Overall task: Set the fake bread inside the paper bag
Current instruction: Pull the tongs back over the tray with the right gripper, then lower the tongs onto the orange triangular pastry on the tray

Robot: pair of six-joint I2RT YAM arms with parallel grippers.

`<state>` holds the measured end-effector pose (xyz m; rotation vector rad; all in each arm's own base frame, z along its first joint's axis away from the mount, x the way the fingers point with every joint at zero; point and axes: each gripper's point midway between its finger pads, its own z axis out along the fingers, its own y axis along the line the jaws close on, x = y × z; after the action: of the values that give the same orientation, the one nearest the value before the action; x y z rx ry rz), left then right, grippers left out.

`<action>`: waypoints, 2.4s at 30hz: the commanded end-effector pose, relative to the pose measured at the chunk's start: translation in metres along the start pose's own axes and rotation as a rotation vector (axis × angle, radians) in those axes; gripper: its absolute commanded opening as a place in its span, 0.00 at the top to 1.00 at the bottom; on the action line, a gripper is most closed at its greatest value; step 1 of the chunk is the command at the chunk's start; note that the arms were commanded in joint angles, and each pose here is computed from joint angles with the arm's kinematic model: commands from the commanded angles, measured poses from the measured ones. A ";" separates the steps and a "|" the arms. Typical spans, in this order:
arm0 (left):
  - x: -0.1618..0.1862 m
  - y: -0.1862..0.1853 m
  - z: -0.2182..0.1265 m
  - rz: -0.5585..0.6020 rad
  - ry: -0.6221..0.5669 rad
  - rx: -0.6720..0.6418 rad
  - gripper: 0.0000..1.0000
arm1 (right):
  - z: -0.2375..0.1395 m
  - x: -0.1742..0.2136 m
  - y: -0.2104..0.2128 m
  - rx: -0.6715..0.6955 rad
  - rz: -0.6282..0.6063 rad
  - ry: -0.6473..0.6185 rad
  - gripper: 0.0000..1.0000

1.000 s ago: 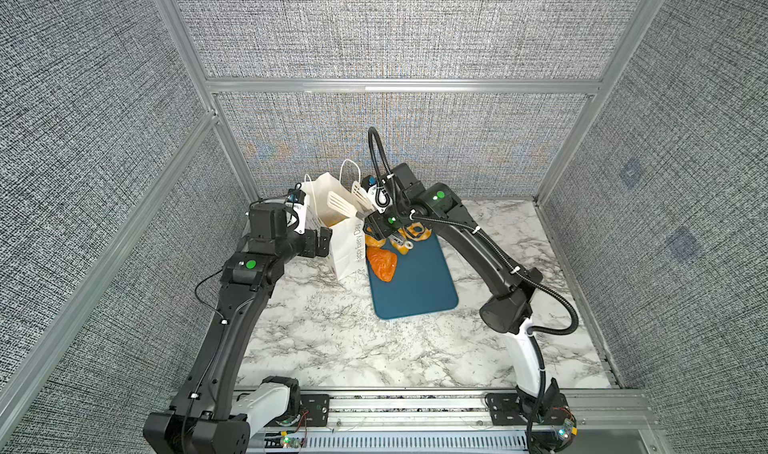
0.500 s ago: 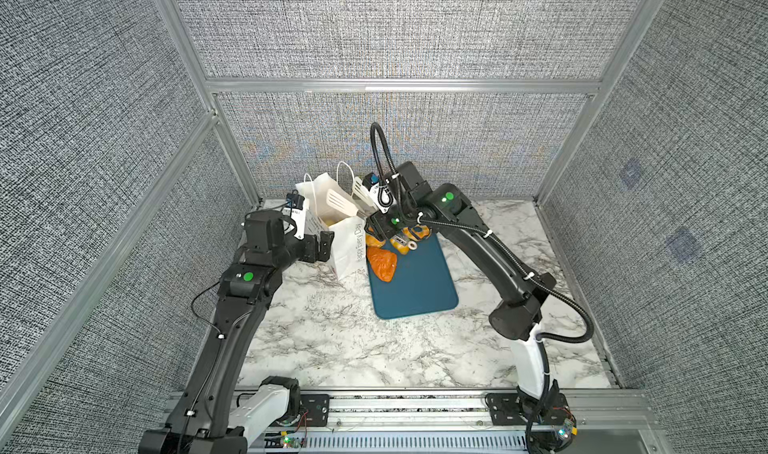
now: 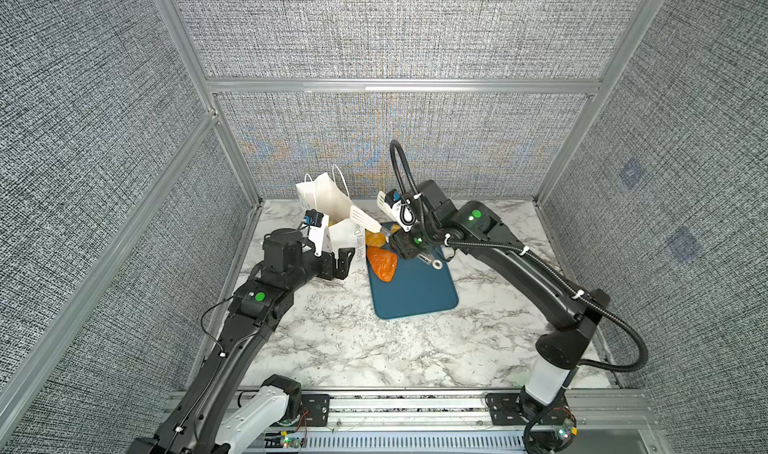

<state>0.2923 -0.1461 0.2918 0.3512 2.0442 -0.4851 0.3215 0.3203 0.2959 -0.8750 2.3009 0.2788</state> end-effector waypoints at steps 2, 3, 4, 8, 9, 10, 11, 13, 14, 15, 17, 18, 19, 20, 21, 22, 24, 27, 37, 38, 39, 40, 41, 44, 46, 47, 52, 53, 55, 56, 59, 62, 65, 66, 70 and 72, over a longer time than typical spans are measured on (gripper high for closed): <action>0.001 -0.003 0.006 -0.034 -0.028 -0.019 0.01 | 0.010 0.027 -0.012 0.069 0.074 0.050 0.37; 0.004 -0.004 0.008 -0.038 -0.026 -0.019 0.01 | 0.016 0.038 -0.011 0.071 0.090 0.081 0.37; 0.009 -0.006 0.010 -0.045 -0.019 -0.013 0.01 | 0.021 0.048 -0.010 0.072 0.102 0.111 0.37; 0.028 -0.009 0.015 -0.078 0.006 0.006 0.01 | 0.044 0.086 -0.010 0.094 0.138 0.237 0.37; 0.035 -0.009 0.017 -0.088 0.018 0.005 0.01 | 0.051 0.097 -0.010 0.101 0.144 0.275 0.37; 0.041 -0.008 0.019 -0.097 0.028 0.002 0.01 | 0.059 0.107 -0.009 0.107 0.145 0.317 0.37; 0.047 -0.007 0.020 -0.107 0.036 -0.001 0.01 | 0.065 0.115 -0.007 0.112 0.147 0.351 0.37; 0.057 -0.006 0.023 -0.122 0.050 -0.003 0.01 | 0.079 0.129 -0.003 0.123 0.129 0.423 0.37; 0.061 -0.005 0.024 -0.127 0.057 -0.008 0.01 | 0.084 0.134 0.000 0.133 0.114 0.452 0.37; 0.065 -0.003 0.026 -0.133 0.064 -0.012 0.01 | 0.090 0.138 0.001 0.149 0.096 0.479 0.38; 0.072 -0.002 0.029 -0.134 0.082 -0.014 0.01 | 0.100 0.144 0.005 0.169 0.066 0.519 0.38; 0.074 -0.002 0.030 -0.134 0.090 -0.012 0.01 | 0.105 0.147 0.007 0.178 0.052 0.538 0.38; 0.077 -0.002 0.031 -0.132 0.098 -0.014 0.01 | 0.109 0.148 0.008 0.188 0.040 0.553 0.38; 0.079 -0.002 0.032 -0.131 0.104 -0.013 0.01 | 0.111 0.148 0.009 0.200 0.032 0.559 0.38; 0.081 -0.001 0.032 -0.129 0.109 -0.018 0.01 | 0.115 0.150 0.007 0.217 0.028 0.573 0.38; 0.081 0.001 0.032 -0.127 0.109 -0.026 0.01 | 0.118 0.151 0.005 0.234 0.027 0.584 0.38; 0.081 0.002 0.032 -0.122 0.108 -0.031 0.01 | 0.124 0.154 0.003 0.258 0.019 0.605 0.38; 0.080 0.003 0.032 -0.117 0.106 -0.036 0.01 | 0.129 0.160 -0.005 0.309 0.003 0.637 0.38; 0.077 0.005 0.033 -0.106 0.111 -0.053 0.01 | 0.139 0.166 -0.014 0.376 -0.050 0.680 0.53; 0.076 0.005 0.033 -0.104 0.111 -0.055 0.01 | 0.138 0.168 -0.014 0.372 -0.056 0.686 0.56; 0.075 0.005 0.033 -0.103 0.107 -0.054 0.01 | 0.137 0.171 -0.014 0.370 -0.063 0.690 0.58; 0.074 0.004 0.033 -0.102 0.106 -0.053 0.01 | 0.135 0.174 -0.015 0.369 -0.074 0.698 0.58; 0.074 0.004 0.033 -0.102 0.104 -0.051 0.01 | 0.133 0.178 -0.016 0.367 -0.085 0.707 0.58; 0.075 0.004 0.035 -0.105 0.112 -0.049 0.01 | 0.124 0.190 -0.019 0.365 -0.108 0.736 0.60; 0.078 0.004 0.035 -0.107 0.124 -0.050 0.01 | 0.118 0.199 -0.021 0.365 -0.112 0.749 0.62; 0.079 0.004 0.035 -0.108 0.128 -0.052 0.01 | 0.113 0.204 -0.022 0.365 -0.114 0.749 0.62; 0.083 0.000 0.034 -0.126 0.137 -0.029 0.01 | 0.094 0.227 -0.030 0.379 -0.134 0.764 0.61; 0.085 0.000 0.034 -0.132 0.139 -0.025 0.01 | 0.090 0.227 -0.030 0.378 -0.137 0.759 0.61; 0.089 -0.002 0.034 -0.140 0.146 -0.014 0.01 | 0.085 0.229 -0.033 0.382 -0.137 0.751 0.60; 0.091 -0.003 0.034 -0.144 0.150 -0.011 0.01 | 0.084 0.229 -0.033 0.387 -0.137 0.748 0.58; 0.096 -0.006 0.034 -0.150 0.160 0.000 0.01 | 0.079 0.230 -0.039 0.425 -0.119 0.751 0.47; 0.098 -0.007 0.034 -0.149 0.161 0.004 0.01 | 0.079 0.226 -0.039 0.447 -0.091 0.759 0.44; 0.099 -0.007 0.034 -0.146 0.166 0.005 0.01 | 0.083 0.215 -0.034 0.451 -0.057 0.727 0.41; 0.100 -0.008 0.035 -0.145 0.168 0.004 0.01 | 0.085 0.212 -0.033 0.455 -0.046 0.719 0.40; 0.102 -0.007 0.034 -0.143 0.168 0.001 0.01 | 0.087 0.208 -0.036 0.493 -0.036 0.724 0.38; 0.101 -0.007 0.034 -0.142 0.165 0.001 0.01 | 0.091 0.207 -0.035 0.491 -0.037 0.728 0.38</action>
<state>0.2651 -0.1624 0.1874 0.2558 2.2494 -0.5516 0.2712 0.2264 0.0919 -0.8864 2.8033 -0.6708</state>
